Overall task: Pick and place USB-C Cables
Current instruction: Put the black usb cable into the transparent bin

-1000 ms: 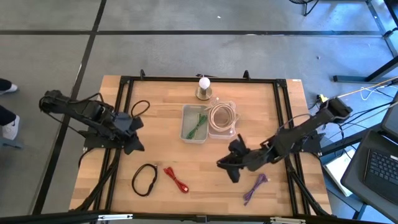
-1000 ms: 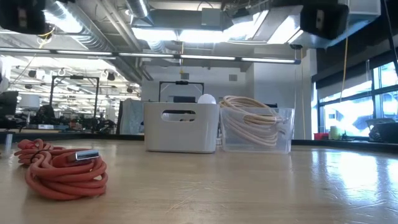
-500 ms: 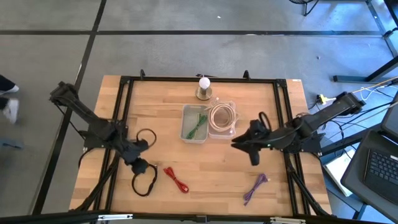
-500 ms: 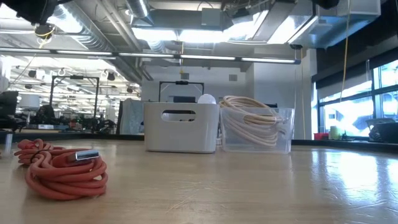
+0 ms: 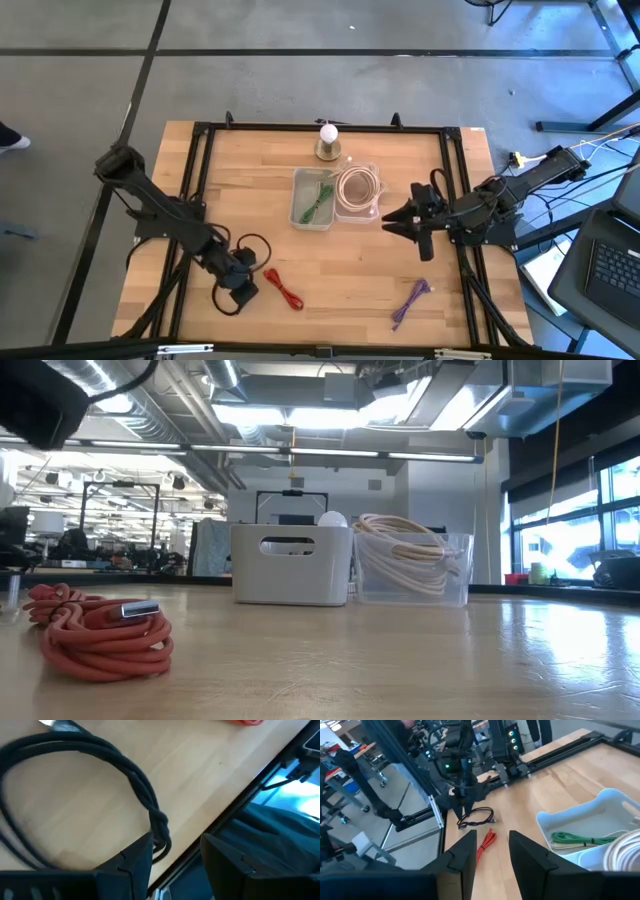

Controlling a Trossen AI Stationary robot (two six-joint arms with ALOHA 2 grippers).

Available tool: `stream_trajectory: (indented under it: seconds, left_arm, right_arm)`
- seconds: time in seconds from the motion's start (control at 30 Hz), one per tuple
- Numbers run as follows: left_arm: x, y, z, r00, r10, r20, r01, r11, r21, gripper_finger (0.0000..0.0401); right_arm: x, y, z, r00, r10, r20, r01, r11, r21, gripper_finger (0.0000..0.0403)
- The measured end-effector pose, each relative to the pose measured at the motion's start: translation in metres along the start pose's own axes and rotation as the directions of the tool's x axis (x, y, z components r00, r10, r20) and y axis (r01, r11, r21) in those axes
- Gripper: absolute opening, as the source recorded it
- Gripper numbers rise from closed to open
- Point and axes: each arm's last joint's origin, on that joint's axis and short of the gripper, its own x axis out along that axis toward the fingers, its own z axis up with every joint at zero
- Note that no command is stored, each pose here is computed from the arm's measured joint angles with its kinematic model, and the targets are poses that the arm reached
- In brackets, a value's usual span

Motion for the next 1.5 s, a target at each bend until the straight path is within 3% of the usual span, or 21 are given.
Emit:
stream_trajectory:
  seconds: [0.47,0.6,0.77,0.9,1.0,1.03,1.1,1.17,1.27,1.4,1.5]
  left_arm:
    - [0.051,0.013,0.009,0.983,0.181,-0.027,-0.181,0.983,-0.008,0.0159]
    - [0.052,0.004,0.013,0.991,0.105,-0.080,-0.100,0.993,0.057,0.0131]
    - [0.012,-0.017,0.015,0.997,-0.051,-0.061,0.059,0.988,0.141,0.0026]
    - [-0.037,-0.022,0.012,0.987,-0.151,0.055,0.144,0.982,0.126,0.0015]
    - [-0.075,-0.018,0.007,0.952,-0.222,0.212,0.194,0.970,0.146,0.0013]
    - [-0.088,-0.017,0.006,0.924,-0.261,0.279,0.218,0.960,0.175,0.0012]
    - [-0.115,-0.017,0.006,0.820,-0.366,0.441,0.273,0.926,0.262,0.0012]
    - [-0.139,-0.017,0.007,0.657,-0.450,0.605,0.270,0.890,0.368,0.0012]
    - [-0.171,-0.023,0.008,0.365,-0.526,0.768,0.156,0.848,0.506,0.0012]
    - [-0.209,-0.035,0.013,0.051,-0.598,0.800,-0.067,0.797,0.600,0.0012]
    - [-0.230,-0.042,0.022,-0.114,-0.699,0.705,-0.186,0.713,0.677,0.0013]
  right_arm:
    - [0.000,-0.001,-0.003,0.999,0.009,-0.043,-0.010,1.000,-0.012,0.0116]
    - [0.000,-0.001,-0.004,0.999,0.005,-0.048,-0.006,1.000,-0.015,0.0116]
    - [0.000,-0.002,-0.004,0.999,0.000,-0.048,-0.001,1.000,-0.016,0.0116]
    - [0.000,-0.002,-0.004,0.999,-0.001,-0.049,0.000,1.000,-0.013,0.0116]
    - [0.000,-0.002,-0.004,0.999,-0.001,-0.049,0.001,1.000,-0.013,0.0116]
    - [0.000,-0.002,-0.004,0.999,-0.002,-0.048,0.001,1.000,-0.013,0.0116]
    - [0.000,-0.002,-0.004,0.999,-0.010,-0.042,0.010,1.000,-0.013,0.0116]
    - [0.000,-0.002,-0.002,0.999,-0.042,-0.006,0.042,0.999,-0.010,0.0116]
    - [0.000,-0.002,0.001,0.997,-0.071,0.043,0.071,0.997,-0.001,0.0116]
    - [0.002,0.000,0.009,0.992,-0.051,0.113,0.052,0.999,-0.011,0.0116]
    - [0.006,0.004,0.018,0.980,-0.013,0.200,0.021,0.999,-0.040,0.0116]
